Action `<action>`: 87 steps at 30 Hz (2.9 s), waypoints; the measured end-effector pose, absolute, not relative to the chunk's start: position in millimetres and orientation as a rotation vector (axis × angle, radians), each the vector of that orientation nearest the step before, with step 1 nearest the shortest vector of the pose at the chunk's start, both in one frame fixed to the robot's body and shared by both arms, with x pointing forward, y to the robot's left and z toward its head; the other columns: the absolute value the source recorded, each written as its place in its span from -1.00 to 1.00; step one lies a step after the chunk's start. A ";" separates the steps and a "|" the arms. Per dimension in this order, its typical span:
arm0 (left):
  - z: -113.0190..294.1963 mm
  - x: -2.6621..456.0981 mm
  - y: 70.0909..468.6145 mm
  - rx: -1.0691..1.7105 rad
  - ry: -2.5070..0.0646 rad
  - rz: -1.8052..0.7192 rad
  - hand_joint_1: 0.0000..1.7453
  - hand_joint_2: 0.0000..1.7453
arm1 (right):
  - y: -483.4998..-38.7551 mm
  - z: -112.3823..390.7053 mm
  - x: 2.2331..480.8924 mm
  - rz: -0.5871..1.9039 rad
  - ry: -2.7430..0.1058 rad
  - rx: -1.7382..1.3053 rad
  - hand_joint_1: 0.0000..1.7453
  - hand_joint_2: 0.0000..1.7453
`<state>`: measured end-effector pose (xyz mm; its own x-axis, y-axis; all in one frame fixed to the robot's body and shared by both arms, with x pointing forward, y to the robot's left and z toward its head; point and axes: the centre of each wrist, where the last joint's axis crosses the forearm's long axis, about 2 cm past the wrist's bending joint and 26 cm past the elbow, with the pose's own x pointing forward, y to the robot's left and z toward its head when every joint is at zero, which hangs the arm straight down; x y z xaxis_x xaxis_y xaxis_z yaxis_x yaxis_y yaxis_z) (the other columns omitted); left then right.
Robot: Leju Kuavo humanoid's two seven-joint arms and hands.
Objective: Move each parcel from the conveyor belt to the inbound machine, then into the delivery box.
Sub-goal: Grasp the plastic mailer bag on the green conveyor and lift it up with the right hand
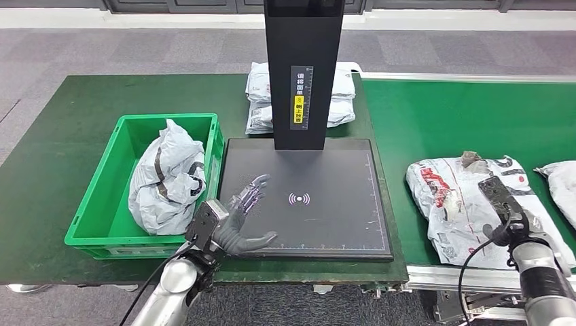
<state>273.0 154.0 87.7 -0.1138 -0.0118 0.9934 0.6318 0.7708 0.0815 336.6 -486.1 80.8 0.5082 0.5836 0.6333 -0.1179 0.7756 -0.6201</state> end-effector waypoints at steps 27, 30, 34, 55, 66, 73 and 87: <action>78.0 281.4 149.7 -0.533 -1.569 -0.588 -1.00 1.00 | -490.6 59.8 315.5 0.897 -0.640 -0.373 -1.00 1.00; 76.9 281.5 150.1 -0.532 -1.564 -0.589 -1.00 1.00 | -490.3 59.5 315.5 0.906 -0.640 -0.359 -1.00 1.00; 75.6 281.5 151.0 -0.529 -1.565 -0.586 -1.00 1.00 | -489.7 59.4 315.7 0.950 -0.667 -0.285 0.00 1.00; 71.6 280.7 155.6 -0.511 -1.571 -0.575 -1.00 1.00 | -484.0 70.3 330.6 0.987 -0.795 -0.247 1.00 1.00; 69.7 279.7 156.0 -0.491 -1.580 -0.576 -1.00 1.00 | -464.6 65.1 335.0 0.819 -0.983 -0.130 1.00 1.00; 66.5 275.3 155.3 -0.490 -1.571 -0.576 -1.00 1.00 | -449.7 63.7 339.3 0.685 -1.061 -0.039 1.00 1.00; 66.7 273.5 150.7 -0.470 -1.571 -0.595 -1.00 1.00 | -418.6 70.5 346.4 0.306 -1.263 0.192 1.00 1.00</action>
